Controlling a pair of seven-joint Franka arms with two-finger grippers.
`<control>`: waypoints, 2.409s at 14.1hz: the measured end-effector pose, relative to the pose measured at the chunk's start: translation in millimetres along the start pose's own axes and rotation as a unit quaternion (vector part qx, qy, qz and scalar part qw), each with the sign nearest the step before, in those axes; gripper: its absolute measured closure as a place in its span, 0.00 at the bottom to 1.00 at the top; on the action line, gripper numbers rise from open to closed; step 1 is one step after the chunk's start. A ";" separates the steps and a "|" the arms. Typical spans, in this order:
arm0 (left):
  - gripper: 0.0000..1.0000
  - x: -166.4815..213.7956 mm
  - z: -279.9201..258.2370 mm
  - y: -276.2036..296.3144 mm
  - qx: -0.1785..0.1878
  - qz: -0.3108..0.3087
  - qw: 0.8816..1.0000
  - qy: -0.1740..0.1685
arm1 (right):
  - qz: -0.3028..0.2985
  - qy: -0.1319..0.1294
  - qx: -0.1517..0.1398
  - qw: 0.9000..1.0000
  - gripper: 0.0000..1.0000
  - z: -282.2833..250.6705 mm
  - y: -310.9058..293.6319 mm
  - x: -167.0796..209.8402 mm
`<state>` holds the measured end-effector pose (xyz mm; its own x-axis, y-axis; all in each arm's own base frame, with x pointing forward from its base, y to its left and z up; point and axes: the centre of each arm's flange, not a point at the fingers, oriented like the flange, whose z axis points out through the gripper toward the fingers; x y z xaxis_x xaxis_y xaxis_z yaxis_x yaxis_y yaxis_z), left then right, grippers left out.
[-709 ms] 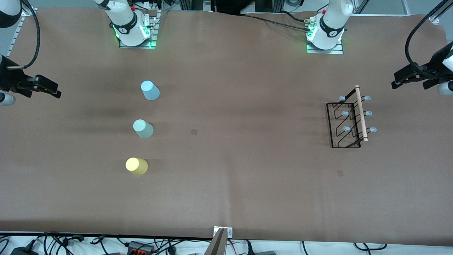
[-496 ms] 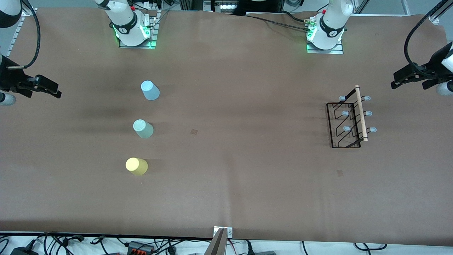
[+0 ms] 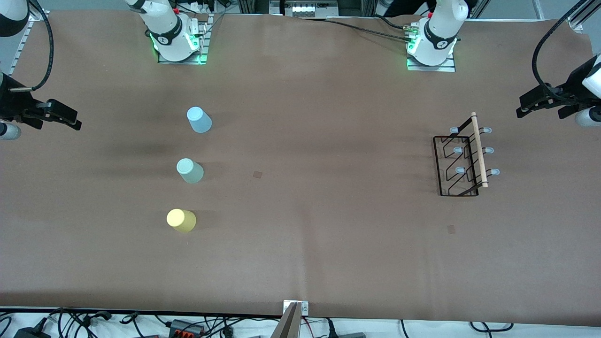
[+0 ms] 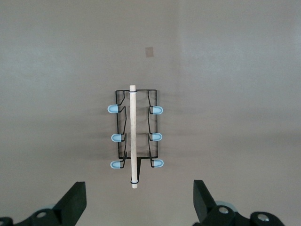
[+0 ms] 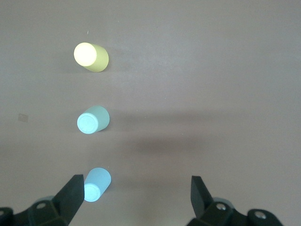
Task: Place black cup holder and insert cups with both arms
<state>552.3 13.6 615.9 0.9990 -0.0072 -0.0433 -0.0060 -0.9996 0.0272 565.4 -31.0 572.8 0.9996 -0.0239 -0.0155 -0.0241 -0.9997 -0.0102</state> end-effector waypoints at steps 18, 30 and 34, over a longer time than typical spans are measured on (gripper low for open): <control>0.07 -9.6 271.1 -48.4 0.000 0.024 1.000 -0.002 | -0.050 -0.042 -0.006 0.998 0.00 80.6 -90.3 31.5; 0.84 -22.2 283.7 -40.9 -0.005 0.027 0.999 -0.034 | 0.020 -0.107 -0.014 0.994 0.00 276.2 -172.6 61.7; 0.84 -11.3 246.4 -5.9 -0.002 0.059 0.998 -0.023 | 0.051 -0.131 -0.013 0.990 0.00 299.2 -158.2 55.3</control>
<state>530.3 12.9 370.2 0.9882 -0.1268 -0.0860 -0.1239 -0.9915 0.0391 619.9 129.0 274.5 0.9537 -0.1241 -0.2738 -0.1202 -0.9923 0.0311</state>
